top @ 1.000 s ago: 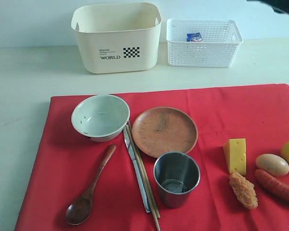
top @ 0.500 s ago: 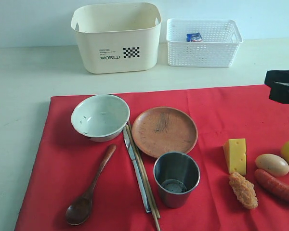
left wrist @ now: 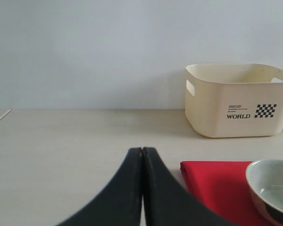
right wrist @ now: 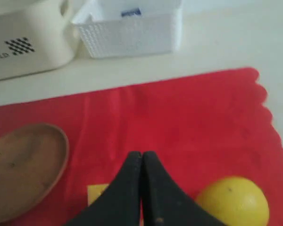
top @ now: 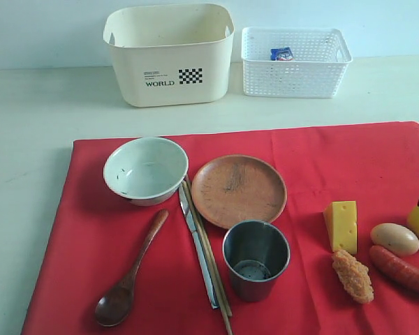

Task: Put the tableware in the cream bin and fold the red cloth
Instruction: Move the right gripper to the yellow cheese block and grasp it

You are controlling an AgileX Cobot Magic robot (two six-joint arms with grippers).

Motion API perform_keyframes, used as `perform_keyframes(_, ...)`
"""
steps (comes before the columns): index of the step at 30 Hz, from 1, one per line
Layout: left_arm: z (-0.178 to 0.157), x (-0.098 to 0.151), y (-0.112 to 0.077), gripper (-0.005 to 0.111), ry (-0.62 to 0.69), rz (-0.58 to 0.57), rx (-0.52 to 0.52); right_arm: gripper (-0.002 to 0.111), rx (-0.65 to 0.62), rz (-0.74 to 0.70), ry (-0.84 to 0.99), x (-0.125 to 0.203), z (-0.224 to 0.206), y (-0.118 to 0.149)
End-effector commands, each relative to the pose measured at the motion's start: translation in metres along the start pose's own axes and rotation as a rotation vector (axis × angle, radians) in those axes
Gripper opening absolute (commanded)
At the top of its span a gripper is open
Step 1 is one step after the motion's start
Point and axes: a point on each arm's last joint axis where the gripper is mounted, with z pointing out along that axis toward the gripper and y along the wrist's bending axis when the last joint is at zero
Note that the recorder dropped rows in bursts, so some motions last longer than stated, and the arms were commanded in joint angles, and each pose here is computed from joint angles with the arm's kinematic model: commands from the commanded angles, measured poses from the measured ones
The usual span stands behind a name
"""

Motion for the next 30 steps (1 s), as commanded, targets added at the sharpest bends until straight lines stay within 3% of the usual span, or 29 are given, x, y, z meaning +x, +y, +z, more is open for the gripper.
perform_keyframes(1, 0.0, 0.001, 0.0, 0.001, -0.006, -0.015, 0.0, 0.0, 0.036, 0.087, 0.047, 0.005, 0.001, -0.003)
perform_keyframes(4, 0.0, 0.001, 0.0, 0.001, -0.006, -0.015, 0.0, 0.007, 0.007, 0.063, 0.056, 0.006, 0.007, -0.001)
perform_keyframes(10, 0.0, 0.001, 0.0, 0.001, -0.006, -0.015, 0.0, 0.038, 0.0, -0.008, 0.203, 0.008, 0.034, 0.002)
perform_keyframes(17, 0.0, 0.001, 0.0, 0.001, -0.006, -0.015, 0.0, 0.061, -0.113, -0.155, 0.314, 0.003, 0.063, 0.034)
perform_keyframes(21, 0.0, 0.001, 0.0, 0.001, -0.006, -0.015, 0.0, 0.064, -0.059, -0.192, 0.396, 0.001, 0.081, 0.036)
perform_keyframes(30, 0.0, 0.001, 0.0, 0.001, -0.006, -0.015, 0.0, 0.064, -0.074, -0.217, 0.48, 0.013, 0.112, 0.041)
